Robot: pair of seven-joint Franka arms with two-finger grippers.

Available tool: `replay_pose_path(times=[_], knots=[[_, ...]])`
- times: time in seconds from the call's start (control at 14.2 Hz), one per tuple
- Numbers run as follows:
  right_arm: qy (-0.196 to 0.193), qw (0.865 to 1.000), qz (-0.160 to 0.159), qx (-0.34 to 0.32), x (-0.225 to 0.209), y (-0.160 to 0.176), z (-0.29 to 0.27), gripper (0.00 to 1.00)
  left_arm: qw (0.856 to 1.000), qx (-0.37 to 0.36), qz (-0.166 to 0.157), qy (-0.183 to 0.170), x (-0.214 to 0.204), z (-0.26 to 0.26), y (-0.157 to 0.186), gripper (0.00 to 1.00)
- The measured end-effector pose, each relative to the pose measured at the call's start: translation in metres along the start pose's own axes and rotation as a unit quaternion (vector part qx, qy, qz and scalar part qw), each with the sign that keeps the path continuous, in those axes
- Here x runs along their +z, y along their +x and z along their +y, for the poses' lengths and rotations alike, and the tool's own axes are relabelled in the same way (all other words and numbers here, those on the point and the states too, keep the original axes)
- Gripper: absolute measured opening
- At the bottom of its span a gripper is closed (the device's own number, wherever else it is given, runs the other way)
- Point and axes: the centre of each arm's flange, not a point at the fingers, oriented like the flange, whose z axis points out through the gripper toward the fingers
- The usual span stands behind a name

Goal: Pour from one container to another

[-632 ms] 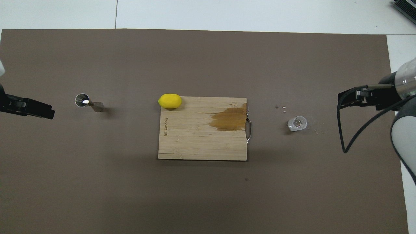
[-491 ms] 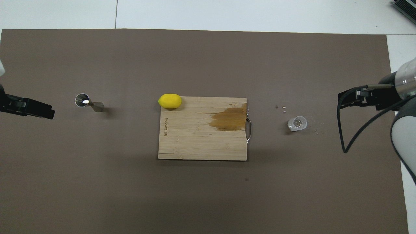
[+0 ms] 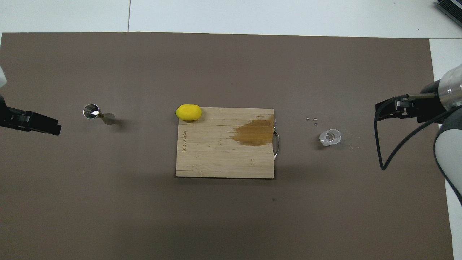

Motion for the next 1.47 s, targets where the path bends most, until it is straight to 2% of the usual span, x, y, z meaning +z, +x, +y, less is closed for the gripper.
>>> replay_pose_path(times=[0.28,0.56,0.77,0.91,1.05,1.19,1.33,1.47], knots=[[0.000,1.000,0.000,0.000,0.000,0.000,0.000,1.00,1.000,0.000,0.000,0.000,0.000,0.003,0.000,1.00],[0.000,1.000,0.000,0.000,0.000,0.000,0.000,1.00,0.999,-0.027,-0.015,-0.007,0.005,-0.015,-0.006,1.00],[0.000,1.000,0.000,0.000,0.000,0.000,0.000,1.00,0.995,-0.090,-0.018,-0.049,0.014,-0.059,-0.013,1.00],[0.000,1.000,0.000,0.000,0.000,0.000,0.000,1.00,0.981,-0.176,-0.029,-0.078,0.026,-0.081,-0.014,1.00],[0.000,1.000,0.000,0.000,0.000,0.000,0.000,1.00,0.958,-0.266,-0.049,-0.099,0.043,-0.086,-0.005,1.00],[0.000,1.000,0.000,0.000,0.000,0.000,0.000,1.00,0.921,-0.360,-0.069,-0.131,0.064,-0.089,0.011,1.00],[0.000,1.000,0.000,0.000,0.000,0.000,0.000,1.00,0.871,-0.452,-0.087,-0.172,0.089,-0.103,0.025,1.00],[0.000,1.000,0.000,0.000,0.000,0.000,0.000,1.00,0.801,-0.545,-0.104,-0.225,0.114,-0.120,0.033,1.00]])
